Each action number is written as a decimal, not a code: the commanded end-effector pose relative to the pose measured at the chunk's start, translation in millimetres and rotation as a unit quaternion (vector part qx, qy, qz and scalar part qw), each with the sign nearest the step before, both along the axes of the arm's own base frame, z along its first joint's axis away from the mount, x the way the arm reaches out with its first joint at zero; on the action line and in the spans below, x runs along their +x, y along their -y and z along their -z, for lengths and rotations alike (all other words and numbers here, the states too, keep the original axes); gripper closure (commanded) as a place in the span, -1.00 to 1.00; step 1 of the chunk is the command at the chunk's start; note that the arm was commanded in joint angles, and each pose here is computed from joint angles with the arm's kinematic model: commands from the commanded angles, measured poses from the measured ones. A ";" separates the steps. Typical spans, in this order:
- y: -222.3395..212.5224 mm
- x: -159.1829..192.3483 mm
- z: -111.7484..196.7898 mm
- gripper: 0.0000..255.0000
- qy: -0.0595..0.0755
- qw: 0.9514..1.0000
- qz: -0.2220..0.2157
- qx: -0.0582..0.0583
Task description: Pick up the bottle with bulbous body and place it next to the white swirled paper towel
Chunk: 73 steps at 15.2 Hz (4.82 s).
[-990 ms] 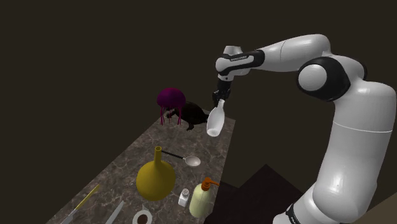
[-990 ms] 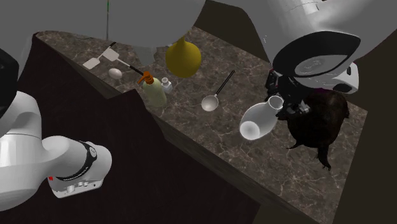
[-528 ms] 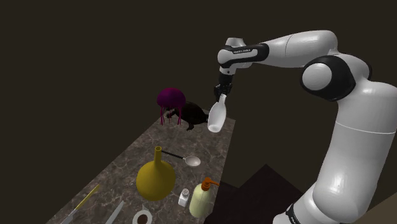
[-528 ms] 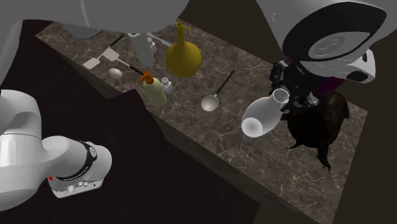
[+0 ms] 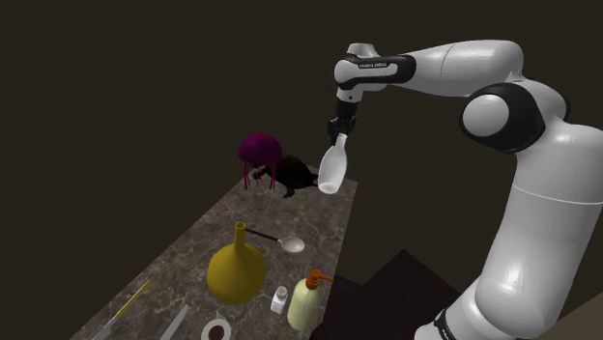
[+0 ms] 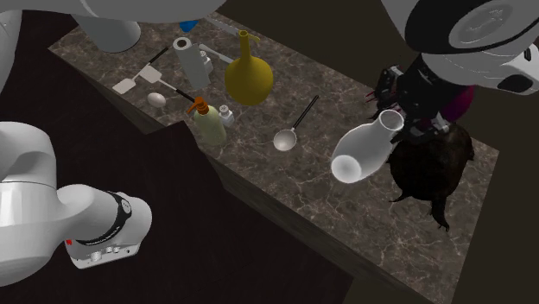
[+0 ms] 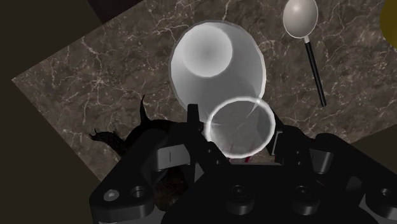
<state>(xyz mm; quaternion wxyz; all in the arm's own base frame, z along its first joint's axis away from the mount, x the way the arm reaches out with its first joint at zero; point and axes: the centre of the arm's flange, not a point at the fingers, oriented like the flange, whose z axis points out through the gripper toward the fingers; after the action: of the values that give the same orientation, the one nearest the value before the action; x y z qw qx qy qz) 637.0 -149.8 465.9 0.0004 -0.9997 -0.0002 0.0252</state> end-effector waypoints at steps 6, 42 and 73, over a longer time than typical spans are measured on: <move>0.5 0.3 -37.8 1.00 0.000 1.000 0.000 0.000; -214.6 -100.4 -130.4 1.00 0.000 1.000 0.000 0.000; -585.2 -273.8 -131.4 1.00 0.000 1.000 0.000 0.000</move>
<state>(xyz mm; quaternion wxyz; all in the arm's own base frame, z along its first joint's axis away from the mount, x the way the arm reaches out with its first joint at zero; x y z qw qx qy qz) 368.9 424.9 596.9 0.0003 -0.9997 -0.0012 0.0252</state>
